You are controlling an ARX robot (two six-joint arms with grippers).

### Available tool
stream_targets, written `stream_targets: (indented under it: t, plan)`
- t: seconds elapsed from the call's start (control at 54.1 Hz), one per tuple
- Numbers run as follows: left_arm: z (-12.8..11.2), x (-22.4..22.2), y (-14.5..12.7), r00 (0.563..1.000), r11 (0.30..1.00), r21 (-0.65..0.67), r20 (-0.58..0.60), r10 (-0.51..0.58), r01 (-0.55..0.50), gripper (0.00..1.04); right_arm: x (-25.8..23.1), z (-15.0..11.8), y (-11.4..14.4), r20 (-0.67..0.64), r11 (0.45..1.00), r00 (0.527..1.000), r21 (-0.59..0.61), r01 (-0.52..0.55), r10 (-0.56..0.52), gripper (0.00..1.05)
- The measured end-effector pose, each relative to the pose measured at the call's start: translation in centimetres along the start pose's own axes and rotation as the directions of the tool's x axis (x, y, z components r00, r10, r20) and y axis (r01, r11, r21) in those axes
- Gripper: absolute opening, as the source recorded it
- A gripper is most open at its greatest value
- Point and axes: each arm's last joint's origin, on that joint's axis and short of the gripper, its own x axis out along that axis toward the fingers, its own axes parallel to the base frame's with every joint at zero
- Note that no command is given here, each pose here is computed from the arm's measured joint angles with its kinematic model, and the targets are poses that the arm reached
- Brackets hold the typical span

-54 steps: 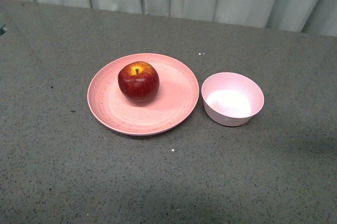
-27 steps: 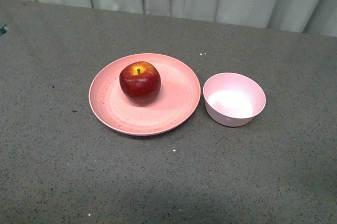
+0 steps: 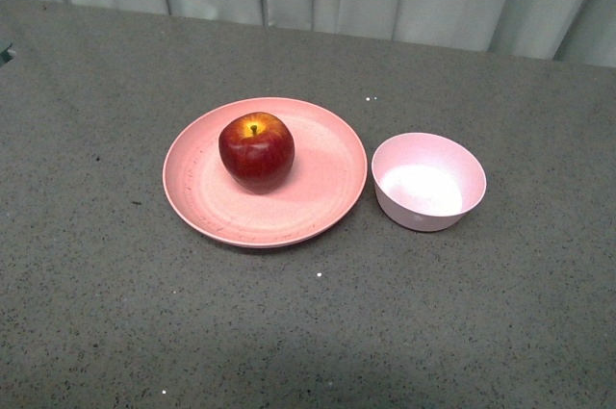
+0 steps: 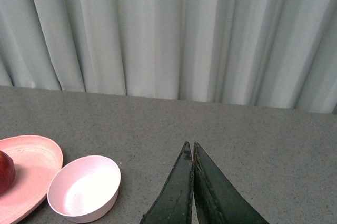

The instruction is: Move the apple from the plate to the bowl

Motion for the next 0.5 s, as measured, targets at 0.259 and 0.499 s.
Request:
stream_targets:
  t: [0.259,0.499]
  plan:
    - [0.0,0.0,0.0,1.0,1.0,0.0,0.0,0.0,0.0,0.98,-1.0,0.2,0.0,0.009,1.0,1.0,0.0,0.0,0.0,0.01]
    - [0.0,0.0,0.0,1.0,1.0,0.0,0.0,0.0,0.0,0.98,-1.5,0.3,0.0,0.012,1.0,1.0,0.0,0.0,0.0,0.01]
